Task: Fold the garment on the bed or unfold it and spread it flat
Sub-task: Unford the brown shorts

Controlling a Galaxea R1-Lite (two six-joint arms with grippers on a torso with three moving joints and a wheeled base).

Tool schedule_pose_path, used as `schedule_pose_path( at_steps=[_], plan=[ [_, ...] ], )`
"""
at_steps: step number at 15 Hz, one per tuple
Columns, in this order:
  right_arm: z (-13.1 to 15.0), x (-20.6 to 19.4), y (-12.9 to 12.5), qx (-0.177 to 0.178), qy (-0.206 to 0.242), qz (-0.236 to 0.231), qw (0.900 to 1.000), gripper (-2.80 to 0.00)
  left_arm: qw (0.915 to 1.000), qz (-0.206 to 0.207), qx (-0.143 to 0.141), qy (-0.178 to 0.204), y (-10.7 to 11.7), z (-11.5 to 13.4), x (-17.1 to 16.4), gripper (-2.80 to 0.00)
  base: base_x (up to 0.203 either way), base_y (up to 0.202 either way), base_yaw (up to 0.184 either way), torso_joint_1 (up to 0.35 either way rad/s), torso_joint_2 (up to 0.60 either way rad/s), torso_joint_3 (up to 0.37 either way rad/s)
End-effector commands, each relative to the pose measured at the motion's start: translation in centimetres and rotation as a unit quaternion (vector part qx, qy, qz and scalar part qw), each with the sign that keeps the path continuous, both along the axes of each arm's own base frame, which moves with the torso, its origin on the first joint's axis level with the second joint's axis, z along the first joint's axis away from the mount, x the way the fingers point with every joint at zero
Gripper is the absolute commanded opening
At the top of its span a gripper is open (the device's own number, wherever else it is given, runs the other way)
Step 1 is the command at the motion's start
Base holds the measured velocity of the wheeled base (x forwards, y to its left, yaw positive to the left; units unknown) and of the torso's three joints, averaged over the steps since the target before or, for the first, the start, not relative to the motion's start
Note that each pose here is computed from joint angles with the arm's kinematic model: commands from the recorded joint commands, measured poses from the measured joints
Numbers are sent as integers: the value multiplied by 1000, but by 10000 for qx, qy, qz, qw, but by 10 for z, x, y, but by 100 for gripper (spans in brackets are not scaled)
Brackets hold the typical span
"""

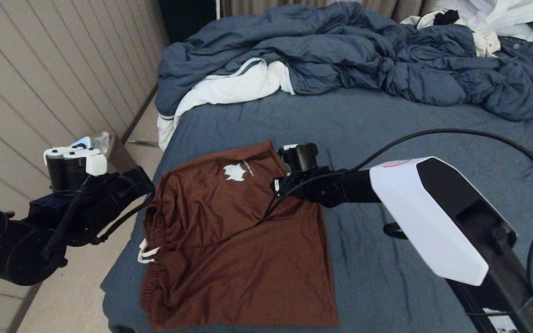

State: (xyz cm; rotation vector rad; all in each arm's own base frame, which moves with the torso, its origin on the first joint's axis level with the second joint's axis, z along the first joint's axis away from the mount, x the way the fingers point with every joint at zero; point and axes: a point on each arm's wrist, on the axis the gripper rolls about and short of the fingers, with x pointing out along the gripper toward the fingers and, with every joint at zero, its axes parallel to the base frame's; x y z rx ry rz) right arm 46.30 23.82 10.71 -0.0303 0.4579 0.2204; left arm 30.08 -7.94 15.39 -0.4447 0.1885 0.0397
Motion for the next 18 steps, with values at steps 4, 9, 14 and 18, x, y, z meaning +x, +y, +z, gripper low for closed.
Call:
schedule_pose_path(
  at_steps=[4,9,14,18],
  plan=[
    [-21,10,-9,-185,95,-64,9998,-280,10000,20,-10,11,-1,-7,5,-280,0,0,0,0,0,0],
    [-20,14,-15,-199,64,-124,9997,-280,10000,35,-11,-4,-1,-7,5,-280,0,0,0,0,0,0],
    [-17,21,-29,-179,-12,-261,9995,-280,10000,35,-11,-4,-1,-7,5,-280,0,0,0,0,0,0],
    [-11,28,-49,-150,-63,-470,9988,-280,10000,30,-16,4,-2,-7,4,-280,0,0,0,0,0,0]
  ],
)
